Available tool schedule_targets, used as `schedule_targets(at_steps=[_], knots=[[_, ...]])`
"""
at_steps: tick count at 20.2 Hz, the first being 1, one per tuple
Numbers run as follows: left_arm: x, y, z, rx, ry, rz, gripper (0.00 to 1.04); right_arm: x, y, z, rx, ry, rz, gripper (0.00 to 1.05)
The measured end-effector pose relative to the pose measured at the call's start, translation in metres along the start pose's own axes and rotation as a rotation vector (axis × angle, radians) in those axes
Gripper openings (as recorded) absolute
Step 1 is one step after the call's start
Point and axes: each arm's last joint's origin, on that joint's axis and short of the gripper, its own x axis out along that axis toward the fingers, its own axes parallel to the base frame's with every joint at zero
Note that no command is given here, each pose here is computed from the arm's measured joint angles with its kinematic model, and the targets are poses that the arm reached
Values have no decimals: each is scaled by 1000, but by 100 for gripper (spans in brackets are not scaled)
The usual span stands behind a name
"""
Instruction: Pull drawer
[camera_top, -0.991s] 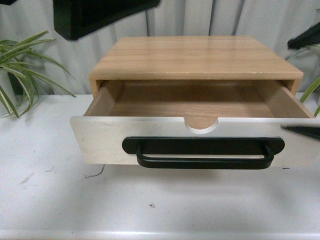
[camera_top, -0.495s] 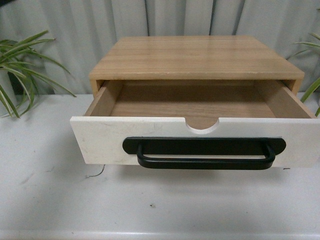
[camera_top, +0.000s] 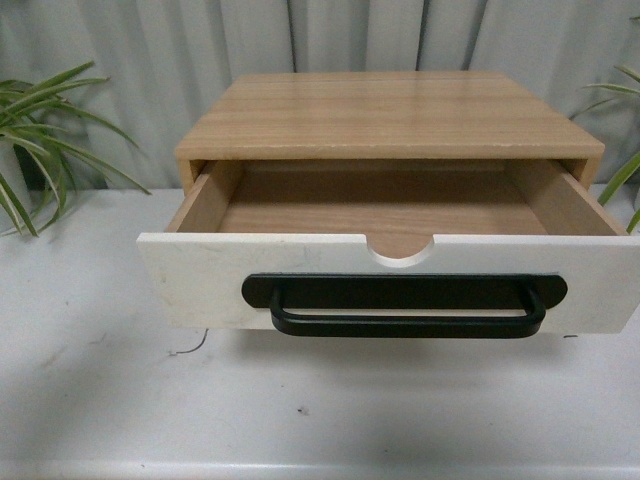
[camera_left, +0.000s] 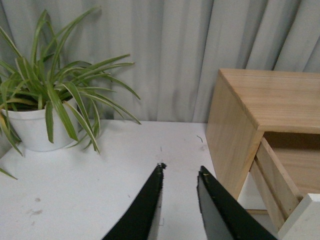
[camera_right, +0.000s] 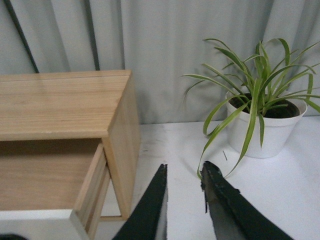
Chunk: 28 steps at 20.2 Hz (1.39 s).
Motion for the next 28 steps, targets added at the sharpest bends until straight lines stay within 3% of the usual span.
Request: schedule_targets(at_steps=[2, 3, 9, 28], knots=[[-9, -6, -5, 2, -11, 4, 3, -13, 9, -7, -1, -3, 3, 3], [-13, -9, -10, 4, -4, 1, 2, -18, 11, -9, -4, -4, 0, 2], [-32, -24, -22, 8, -5, 5, 2, -44, 32, -23, -5, 4, 17, 2], [-53, -25, -29, 9, -25, 4, 2, -72, 31, -26, -5, -25, -3, 2]])
